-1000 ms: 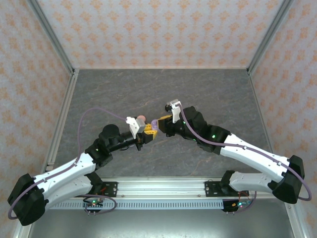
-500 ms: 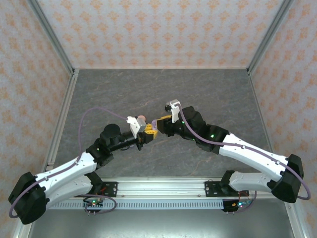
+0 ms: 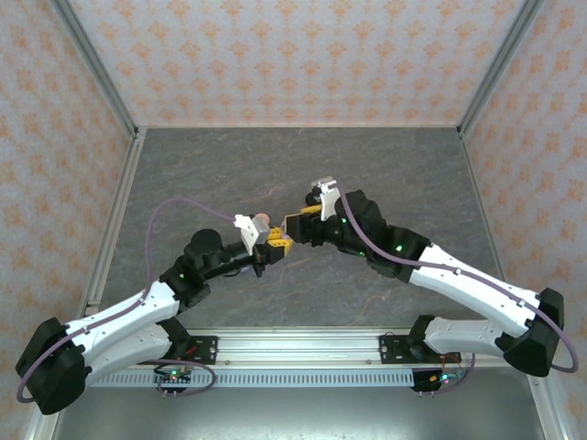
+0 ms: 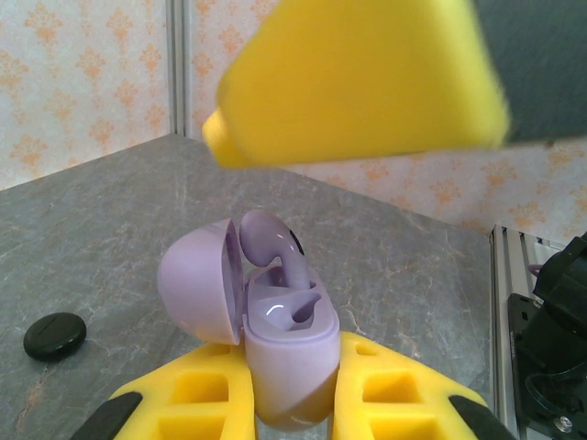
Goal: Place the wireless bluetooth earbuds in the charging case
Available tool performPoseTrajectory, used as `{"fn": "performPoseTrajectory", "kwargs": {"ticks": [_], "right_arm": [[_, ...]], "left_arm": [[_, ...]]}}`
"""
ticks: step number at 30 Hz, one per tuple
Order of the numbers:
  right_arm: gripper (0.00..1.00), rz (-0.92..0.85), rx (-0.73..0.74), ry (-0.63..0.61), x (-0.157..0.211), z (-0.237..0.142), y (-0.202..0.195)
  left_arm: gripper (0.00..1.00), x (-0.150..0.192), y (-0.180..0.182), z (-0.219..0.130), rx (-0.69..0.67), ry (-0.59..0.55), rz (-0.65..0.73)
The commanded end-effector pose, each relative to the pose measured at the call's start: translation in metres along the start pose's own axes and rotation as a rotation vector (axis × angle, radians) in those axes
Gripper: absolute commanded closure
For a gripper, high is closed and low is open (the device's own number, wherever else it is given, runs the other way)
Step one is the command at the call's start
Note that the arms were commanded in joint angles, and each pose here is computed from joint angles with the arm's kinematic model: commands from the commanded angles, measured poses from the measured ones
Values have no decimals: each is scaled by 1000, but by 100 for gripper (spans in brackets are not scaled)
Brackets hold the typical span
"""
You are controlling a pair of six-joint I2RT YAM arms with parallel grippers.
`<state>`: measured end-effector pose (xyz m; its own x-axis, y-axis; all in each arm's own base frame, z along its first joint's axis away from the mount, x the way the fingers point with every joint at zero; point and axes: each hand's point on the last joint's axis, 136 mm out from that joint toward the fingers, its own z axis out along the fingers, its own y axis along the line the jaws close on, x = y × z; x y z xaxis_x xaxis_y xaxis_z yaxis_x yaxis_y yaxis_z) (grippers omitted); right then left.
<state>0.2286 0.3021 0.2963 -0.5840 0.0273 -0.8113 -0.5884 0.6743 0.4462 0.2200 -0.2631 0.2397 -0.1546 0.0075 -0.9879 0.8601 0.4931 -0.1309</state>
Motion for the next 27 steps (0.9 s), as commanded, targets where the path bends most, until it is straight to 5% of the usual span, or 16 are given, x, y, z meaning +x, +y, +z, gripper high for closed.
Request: {"fn": "performPoseTrajectory", "kwargs": {"ticks": [1,9,27], "right_arm": [[39,33,-63,-68,-29,-28,8],[38,98,-140,112,4,-32,-4],[45,160,-106,126,-4,-5,-11]], "left_arm": [[100,-28,-5,-3,10,-88,29],[100,-39,-12,-9,32,-128,54],[100,-40,-20,-9,71,-115,85]]}}
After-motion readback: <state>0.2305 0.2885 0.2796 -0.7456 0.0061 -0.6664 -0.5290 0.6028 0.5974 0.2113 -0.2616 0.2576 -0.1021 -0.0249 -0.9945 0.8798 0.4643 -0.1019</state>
